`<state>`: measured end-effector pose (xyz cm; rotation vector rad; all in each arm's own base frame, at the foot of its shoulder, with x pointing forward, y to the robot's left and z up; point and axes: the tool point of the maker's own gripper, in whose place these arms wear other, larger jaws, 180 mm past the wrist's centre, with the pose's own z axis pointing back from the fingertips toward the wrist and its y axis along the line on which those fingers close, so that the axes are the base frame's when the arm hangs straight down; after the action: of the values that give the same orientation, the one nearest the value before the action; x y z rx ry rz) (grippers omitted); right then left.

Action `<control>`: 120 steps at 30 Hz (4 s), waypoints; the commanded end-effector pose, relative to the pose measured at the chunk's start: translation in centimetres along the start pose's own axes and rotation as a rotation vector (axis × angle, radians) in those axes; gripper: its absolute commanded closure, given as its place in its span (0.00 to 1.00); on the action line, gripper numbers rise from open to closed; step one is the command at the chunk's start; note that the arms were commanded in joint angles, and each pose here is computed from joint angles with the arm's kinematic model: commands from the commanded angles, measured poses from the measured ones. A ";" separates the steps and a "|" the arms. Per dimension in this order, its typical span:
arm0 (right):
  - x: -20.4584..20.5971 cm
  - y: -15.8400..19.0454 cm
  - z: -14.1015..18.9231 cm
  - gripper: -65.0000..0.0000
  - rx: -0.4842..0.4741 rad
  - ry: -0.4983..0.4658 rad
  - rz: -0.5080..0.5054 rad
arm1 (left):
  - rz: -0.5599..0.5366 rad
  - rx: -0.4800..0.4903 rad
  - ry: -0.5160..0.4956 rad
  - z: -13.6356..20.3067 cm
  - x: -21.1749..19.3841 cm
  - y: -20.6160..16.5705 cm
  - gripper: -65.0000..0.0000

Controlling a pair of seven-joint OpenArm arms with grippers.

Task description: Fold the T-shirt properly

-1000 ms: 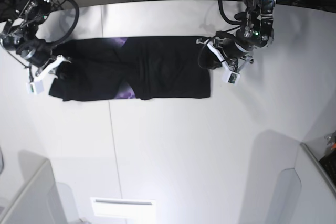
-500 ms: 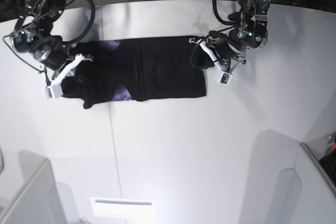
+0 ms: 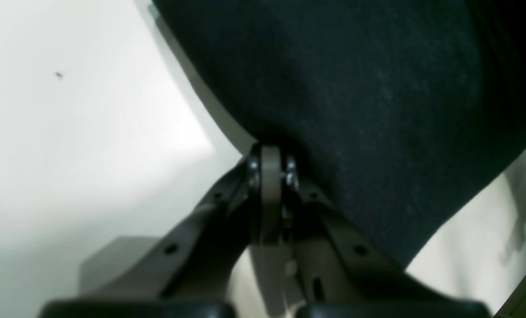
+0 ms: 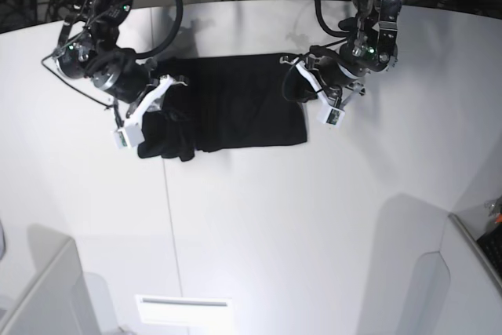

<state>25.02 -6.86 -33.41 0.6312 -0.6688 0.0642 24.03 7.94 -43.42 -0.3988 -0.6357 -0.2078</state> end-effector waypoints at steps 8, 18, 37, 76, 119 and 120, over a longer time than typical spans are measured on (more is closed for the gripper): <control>1.4 3.9 -1.3 1.00 0.103 -0.063 -0.005 | -0.035 -0.020 0.042 -0.4 -0.6 -1.2 1.00; 1.4 5.5 -1.9 1.00 0.141 -0.061 0.002 | -0.051 -0.024 0.024 -0.7 0.6 -1.3 1.00; 1.5 9.5 -3.5 1.00 0.228 -0.061 -0.006 | -0.047 -0.017 0.015 -0.6 0.9 -1.0 1.00; 0.0 7.9 -6.9 1.00 0.227 -0.002 -0.095 | -0.036 0.224 0.090 9.6 -3.2 8.1 1.00; -2.1 11.5 -9.7 0.68 0.279 0.135 -0.092 | -0.017 0.285 0.068 10.8 -2.6 10.1 1.00; -2.1 12.0 -9.8 0.68 0.285 0.142 -0.087 | -0.015 0.293 0.064 11.0 -2.5 10.3 1.00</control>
<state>24.77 8.62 -35.60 0.8984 -0.4491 0.1251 18.76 22.07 -40.79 -0.1079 -0.5643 -0.1233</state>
